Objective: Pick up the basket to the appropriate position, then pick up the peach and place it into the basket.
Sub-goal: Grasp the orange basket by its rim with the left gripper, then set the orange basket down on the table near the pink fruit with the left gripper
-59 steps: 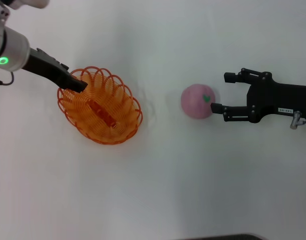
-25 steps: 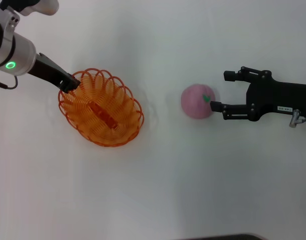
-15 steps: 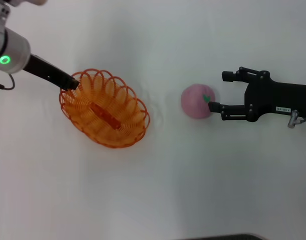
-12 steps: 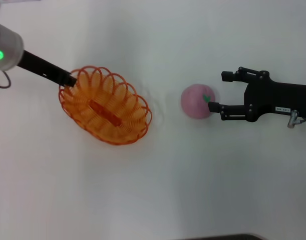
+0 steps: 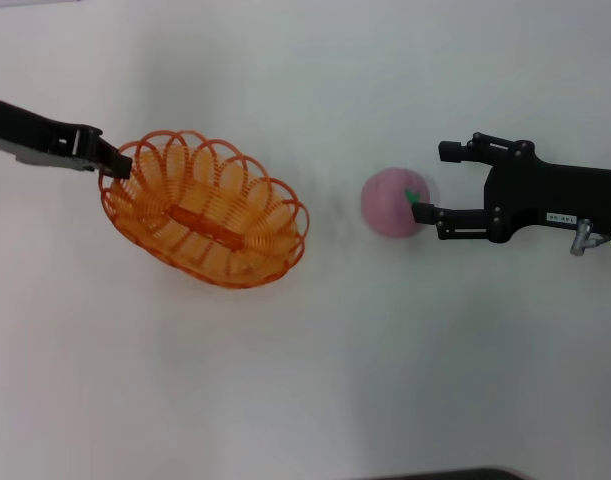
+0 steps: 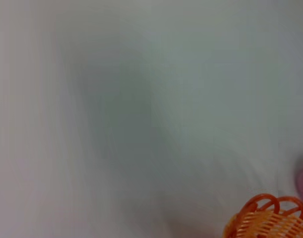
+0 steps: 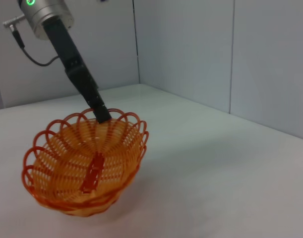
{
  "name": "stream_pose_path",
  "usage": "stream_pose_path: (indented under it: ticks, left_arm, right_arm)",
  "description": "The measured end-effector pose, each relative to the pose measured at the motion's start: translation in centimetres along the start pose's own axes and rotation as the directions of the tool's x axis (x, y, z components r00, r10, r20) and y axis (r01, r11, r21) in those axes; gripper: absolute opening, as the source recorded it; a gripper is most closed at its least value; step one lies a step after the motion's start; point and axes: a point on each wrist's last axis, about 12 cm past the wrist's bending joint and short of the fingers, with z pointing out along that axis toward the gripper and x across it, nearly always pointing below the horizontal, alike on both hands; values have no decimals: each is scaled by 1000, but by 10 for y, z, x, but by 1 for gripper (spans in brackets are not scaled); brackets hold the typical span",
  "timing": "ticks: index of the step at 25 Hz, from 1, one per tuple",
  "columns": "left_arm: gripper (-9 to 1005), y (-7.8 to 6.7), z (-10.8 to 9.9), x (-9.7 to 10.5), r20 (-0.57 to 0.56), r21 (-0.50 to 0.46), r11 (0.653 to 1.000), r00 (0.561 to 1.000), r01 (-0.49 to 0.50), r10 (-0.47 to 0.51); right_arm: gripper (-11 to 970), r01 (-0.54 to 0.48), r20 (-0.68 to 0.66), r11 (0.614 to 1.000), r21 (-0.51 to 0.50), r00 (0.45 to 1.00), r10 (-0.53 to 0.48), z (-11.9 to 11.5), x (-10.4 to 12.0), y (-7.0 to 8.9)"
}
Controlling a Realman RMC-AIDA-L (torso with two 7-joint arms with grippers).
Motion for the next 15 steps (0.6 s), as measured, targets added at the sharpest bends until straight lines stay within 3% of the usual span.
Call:
stream_pose_path:
  ticks: [9,15]
  left_arm:
    - [43,13,-3,27,61,123,981,986,148,-156]
    - [42,17,-1,51,97,143,965,968,218,-233]
  right_arm:
    - [929,-5,7,1000,-1,1000,5,1,0,1]
    - [929,-10,14,1000,2,1000,9,3,0,2]
